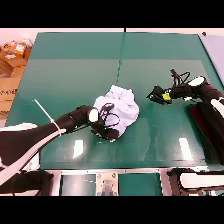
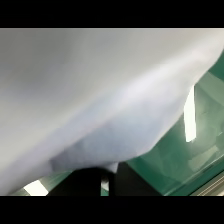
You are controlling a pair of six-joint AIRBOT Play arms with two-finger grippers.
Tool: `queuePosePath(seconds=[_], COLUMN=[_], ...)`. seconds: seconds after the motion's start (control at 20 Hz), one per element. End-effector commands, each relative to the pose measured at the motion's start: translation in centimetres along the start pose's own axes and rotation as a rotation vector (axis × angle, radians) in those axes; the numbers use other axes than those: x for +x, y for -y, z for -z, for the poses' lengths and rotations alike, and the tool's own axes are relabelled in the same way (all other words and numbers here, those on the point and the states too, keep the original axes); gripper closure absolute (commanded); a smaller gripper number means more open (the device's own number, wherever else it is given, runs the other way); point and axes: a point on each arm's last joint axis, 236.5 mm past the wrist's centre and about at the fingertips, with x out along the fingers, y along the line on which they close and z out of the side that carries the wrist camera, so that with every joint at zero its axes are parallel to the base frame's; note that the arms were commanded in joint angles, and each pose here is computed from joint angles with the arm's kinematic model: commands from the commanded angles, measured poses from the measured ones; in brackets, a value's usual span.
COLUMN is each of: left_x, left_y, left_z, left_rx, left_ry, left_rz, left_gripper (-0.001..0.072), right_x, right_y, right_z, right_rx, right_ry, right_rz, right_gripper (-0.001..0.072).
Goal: Fold the shirts.
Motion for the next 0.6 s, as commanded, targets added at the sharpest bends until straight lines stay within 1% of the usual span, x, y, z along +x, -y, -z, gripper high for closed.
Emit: queuePosePath(seconds=[0.0, 0.05, 0.15, 0.2, 0.25, 0.3, 0.55], left_x=[-1.6, -3.5, -8.1, -10.3, -12.1, -13.3, -15.3], left_y=[-2.4, -4.6, -9.6, -11.7, -13.4, -14.8, -19.6], left_z=[0.5, 1.0, 1.6, 1.8, 2.2, 2.4, 2.3], left_rx=[0.076, 0.120, 0.141, 0.141, 0.131, 0.113, 0.085], left_ry=[-0.038, -0.073, -0.104, -0.114, -0.126, -0.131, -0.124], left_rz=[-0.107, -0.196, -0.357, -0.397, -0.397, -0.386, -0.355], left_gripper=[0.0683, 0.0683, 0.0684, 0.0684, 0.0684, 0.0683, 0.0683], right_x=[0.1, 0.1, 0.1, 0.1, 0.4, 0.8, 4.9], right_y=[-0.1, -0.1, -0.2, -0.4, -0.7, -1.3, -6.6], right_z=[-0.1, -0.1, 0.3, 0.6, 0.9, 1.4, 5.2], right_rx=[0.002, 0.002, 0.002, -0.001, -0.009, -0.025, -0.178], right_ry=[0.004, 0.001, -0.013, -0.025, -0.034, -0.048, -0.115], right_rz=[-0.007, -0.008, -0.011, -0.014, -0.016, -0.019, -0.029], right_gripper=[0.0379, 0.0378, 0.0376, 0.0327, 0.0224, 0.0203, 0.0204])
